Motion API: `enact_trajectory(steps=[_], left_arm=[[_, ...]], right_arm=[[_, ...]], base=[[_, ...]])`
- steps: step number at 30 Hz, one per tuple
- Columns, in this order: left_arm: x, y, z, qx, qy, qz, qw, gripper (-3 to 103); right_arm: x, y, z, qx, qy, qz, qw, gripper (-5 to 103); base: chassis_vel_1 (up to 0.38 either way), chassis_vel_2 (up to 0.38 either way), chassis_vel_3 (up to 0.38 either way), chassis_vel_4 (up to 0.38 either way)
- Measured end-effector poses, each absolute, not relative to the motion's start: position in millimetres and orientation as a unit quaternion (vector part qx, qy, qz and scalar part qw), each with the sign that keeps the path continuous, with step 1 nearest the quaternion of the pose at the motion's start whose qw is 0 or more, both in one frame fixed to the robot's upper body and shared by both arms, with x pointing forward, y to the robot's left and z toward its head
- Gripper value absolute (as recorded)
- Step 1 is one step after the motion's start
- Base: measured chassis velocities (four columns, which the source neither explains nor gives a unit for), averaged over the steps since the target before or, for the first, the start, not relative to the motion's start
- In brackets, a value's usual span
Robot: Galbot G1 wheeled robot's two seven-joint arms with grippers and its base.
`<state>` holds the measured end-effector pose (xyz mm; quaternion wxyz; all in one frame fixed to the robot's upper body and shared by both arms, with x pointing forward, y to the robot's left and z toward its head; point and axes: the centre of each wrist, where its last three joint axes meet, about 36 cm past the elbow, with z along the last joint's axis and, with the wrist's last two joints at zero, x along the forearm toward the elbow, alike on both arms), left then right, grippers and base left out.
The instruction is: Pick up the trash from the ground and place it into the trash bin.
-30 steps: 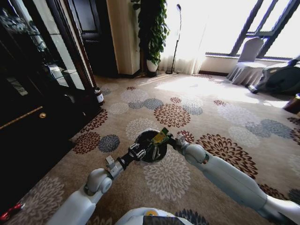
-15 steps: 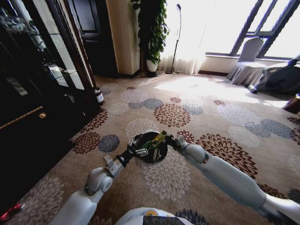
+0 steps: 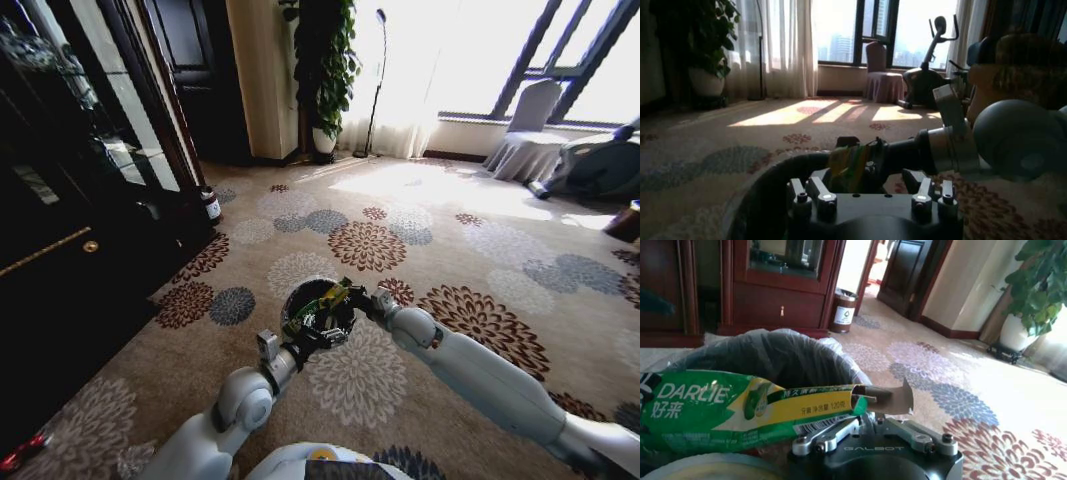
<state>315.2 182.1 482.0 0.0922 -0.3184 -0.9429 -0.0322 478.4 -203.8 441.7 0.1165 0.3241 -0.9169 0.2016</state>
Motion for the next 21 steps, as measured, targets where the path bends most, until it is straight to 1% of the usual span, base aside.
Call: enact_trajectory(steps=[1,3,4,5,8,10,11,12,13,14,17,18,20,21], left_arm=[[315,188,488,-0.317,-0.943,-0.049,0.091,69],[315,190,490,-0.316,-0.943,-0.055,0.09,69],[320,198,495,-0.312,-0.944,-0.071,0.086,65],[320,198,495,-0.312,-0.944,-0.071,0.086,65],[329,204,502,-0.317,-0.942,-0.078,0.078,51],[331,205,503,-0.32,-0.941,-0.079,0.078,51],[335,205,503,-0.329,-0.937,-0.084,0.081,43],[338,204,501,-0.335,-0.934,-0.088,0.085,43],[342,203,498,-0.339,-0.932,-0.093,0.088,38],[342,203,498,-0.339,-0.932,-0.093,0.088,38],[360,200,485,-0.346,-0.927,-0.106,0.101,27],[360,200,485,-0.346,-0.927,-0.106,0.101,27],[376,198,475,-0.346,-0.925,-0.113,0.11,19],[380,197,472,-0.346,-0.924,-0.116,0.111,19]], right_arm=[[481,-203,439,0.315,-0.919,0.206,0.114,1],[482,-202,438,0.311,-0.92,0.207,0.113,1],[488,-198,433,0.295,-0.926,0.21,0.11,1],[488,-198,433,0.295,-0.926,0.21,0.11,1],[498,-194,426,0.274,-0.932,0.209,0.111,1],[500,-193,425,0.272,-0.933,0.209,0.111,1],[503,-191,424,0.268,-0.934,0.21,0.111,1],[504,-189,424,0.267,-0.934,0.211,0.111,1],[505,-189,424,0.266,-0.934,0.212,0.11,1],[505,-189,424,0.266,-0.934,0.212,0.11,1],[504,-186,427,0.267,-0.934,0.214,0.104,1],[504,-186,427,0.267,-0.934,0.214,0.104,1],[501,-185,432,0.27,-0.934,0.215,0.095,1],[499,-185,434,0.272,-0.934,0.215,0.092,1]], base=[[0.0,0.0,0.0,0.0],[0.0,0.0,0.0,0.0],[0.0,0.0,0.0,0.0],[0.0,0.0,0.0,0.0],[0.0,0.0,0.0,0.0],[0.0,0.0,0.0,0.0],[0.0,0.0,0.0,0.0],[0.0,0.0,0.0,0.0],[0.0,0.0,0.0,0.0],[0.0,0.0,0.0,0.0],[0.0,0.0,0.0,0.0],[0.0,0.0,0.0,0.0],[0.0,0.0,0.0,0.0],[0.0,0.0,0.0,0.0]])
